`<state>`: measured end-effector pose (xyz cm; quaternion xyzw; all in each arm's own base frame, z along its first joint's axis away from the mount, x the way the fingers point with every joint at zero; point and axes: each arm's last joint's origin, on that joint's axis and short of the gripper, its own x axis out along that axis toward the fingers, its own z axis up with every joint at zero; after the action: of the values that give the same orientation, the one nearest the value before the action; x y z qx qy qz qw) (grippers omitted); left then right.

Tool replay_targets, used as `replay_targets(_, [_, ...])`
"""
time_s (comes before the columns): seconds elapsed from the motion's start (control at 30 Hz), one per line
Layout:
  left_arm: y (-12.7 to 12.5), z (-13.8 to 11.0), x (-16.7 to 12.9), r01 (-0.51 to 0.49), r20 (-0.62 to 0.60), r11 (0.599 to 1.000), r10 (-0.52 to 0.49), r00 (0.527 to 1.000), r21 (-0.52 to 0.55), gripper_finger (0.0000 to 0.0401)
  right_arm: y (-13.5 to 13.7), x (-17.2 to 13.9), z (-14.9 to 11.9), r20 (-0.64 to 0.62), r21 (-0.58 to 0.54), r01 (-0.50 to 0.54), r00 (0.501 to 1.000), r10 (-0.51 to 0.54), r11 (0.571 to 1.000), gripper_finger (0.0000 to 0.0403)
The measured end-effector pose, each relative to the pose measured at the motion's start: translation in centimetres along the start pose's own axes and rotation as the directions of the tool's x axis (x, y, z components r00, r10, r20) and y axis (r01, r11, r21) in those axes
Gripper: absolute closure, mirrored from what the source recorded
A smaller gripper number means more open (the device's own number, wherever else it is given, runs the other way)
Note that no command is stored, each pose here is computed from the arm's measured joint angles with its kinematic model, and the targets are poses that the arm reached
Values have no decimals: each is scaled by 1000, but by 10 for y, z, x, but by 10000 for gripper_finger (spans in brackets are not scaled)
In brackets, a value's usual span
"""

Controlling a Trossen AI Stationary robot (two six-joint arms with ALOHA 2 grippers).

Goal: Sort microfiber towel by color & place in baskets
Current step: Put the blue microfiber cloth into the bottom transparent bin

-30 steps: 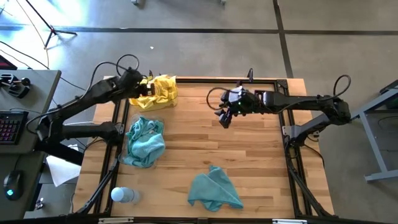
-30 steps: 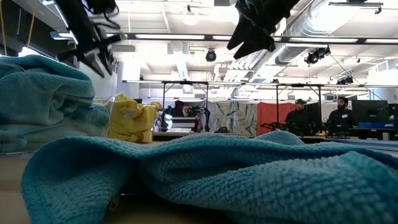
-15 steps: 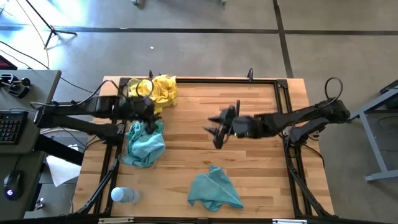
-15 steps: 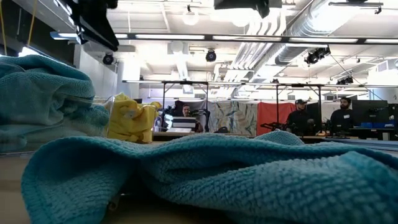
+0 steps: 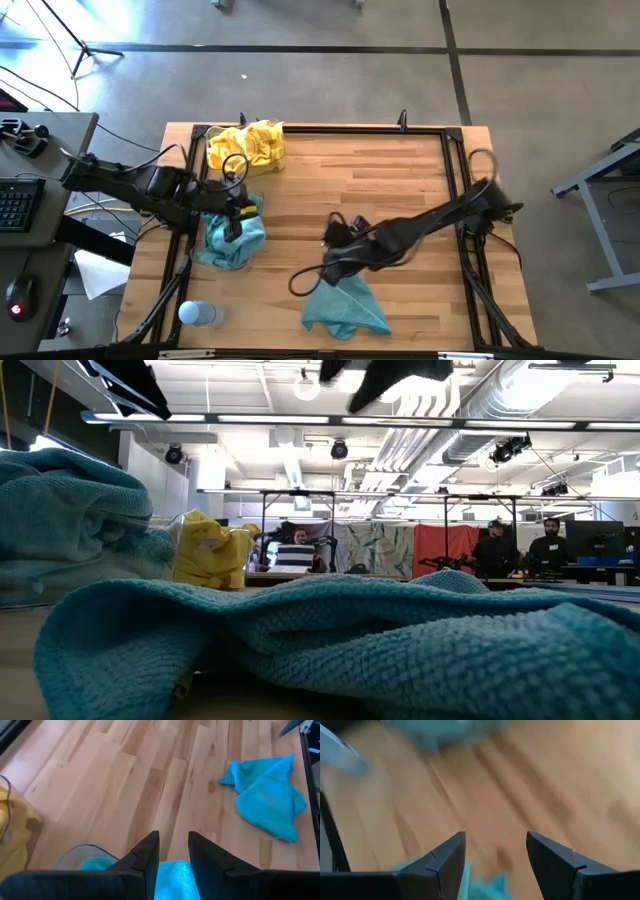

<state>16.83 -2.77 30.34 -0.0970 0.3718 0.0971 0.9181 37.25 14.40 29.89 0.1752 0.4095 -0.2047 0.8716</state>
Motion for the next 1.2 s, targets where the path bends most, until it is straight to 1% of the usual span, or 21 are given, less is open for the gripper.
replay_targets(0.07, [-3, -1, -1, 1, 4, 1000, -1, 1000, 2, 307, 8, 11, -4, -143, 55, 33, 989, -25, 998, 197])
replay_targets(0.17, [-5, -2, -2, -8, 13, 1000, 8, 1000, 11, 307, 18, 32, -16, -318, 114, 102, 946, -61, 988, 197])
replay_targets(0.27, [-7, -3, -2, -8, 16, 1000, 8, 1000, -8, 307, 29, 53, -34, -438, 176, 140, 898, -50, 974, 197])
replay_targets(0.37, [-9, -4, -3, 3, 15, 1000, -3, 1000, -18, 307, 39, 72, -52, -504, 214, 176, 863, -46, 961, 197])
replay_targets(0.5, [-12, -5, -4, 15, 13, 1000, -14, 1000, -24, 307, 47, 90, -74, -527, 198, 233, 844, -97, 952, 197])
replay_targets(0.63, [-13, -5, -4, 20, 14, 999, -19, 1000, -36, 307, 52, 112, -95, -552, 149, 275, 820, -151, 950, 197])
replay_targets(0.7, [-13, -5, -4, 22, 17, 998, -21, 1000, -54, 307, 54, 122, -103, -558, 139, 286, 813, -163, 948, 197])
replay_targets(0.8, [-14, -4, -3, 25, 24, 998, -24, 999, -57, 307, 56, 129, -109, -563, 132, 278, 811, -159, 952, 203])
replay_targets(0.87, [-15, -3, -2, 27, 26, 998, -26, 999, -58, 307, 58, 133, -111, -567, 124, 261, 810, -147, 957, 227])
replay_targets(0.9, [-15, -3, -2, 29, 30, 998, -27, 999, -59, 307, 58, 133, -111, -567, 125, 253, 811, -140, 959, 250])
replay_targets(0.97, [-17, -1, 0, 35, 35, 998, -33, 999, -61, 307, 59, 129, -107, -553, 128, 240, 823, -132, 962, 308])
replay_targets(1.0, [-18, 0, 1, 41, 45, 997, -38, 998, -65, 307, 58, 126, -106, -543, 111, 235, 828, -139, 966, 344])
replay_targets(1.03, [-19, 2, 2, 46, 56, 997, -42, 998, -66, 307, 57, 123, -105, -528, 93, 236, 835, -153, 967, 372])
replay_targets(1.07, [-20, 3, 4, 48, 69, 997, -44, 997, -63, 307, 55, 119, -104, -516, 69, 251, 838, -181, 966, 386])
replay_targets(1.1, [-21, 5, 5, 50, 79, 997, -46, 996, -55, 307, 53, 115, -102, -506, 56, 269, 838, -205, 961, 386])
replay_targets(1.2, [-25, 9, 11, 44, 105, 999, -42, 994, -20, 307, 43, 94, -88, -473, 64, 323, 843, -256, 944, 365])
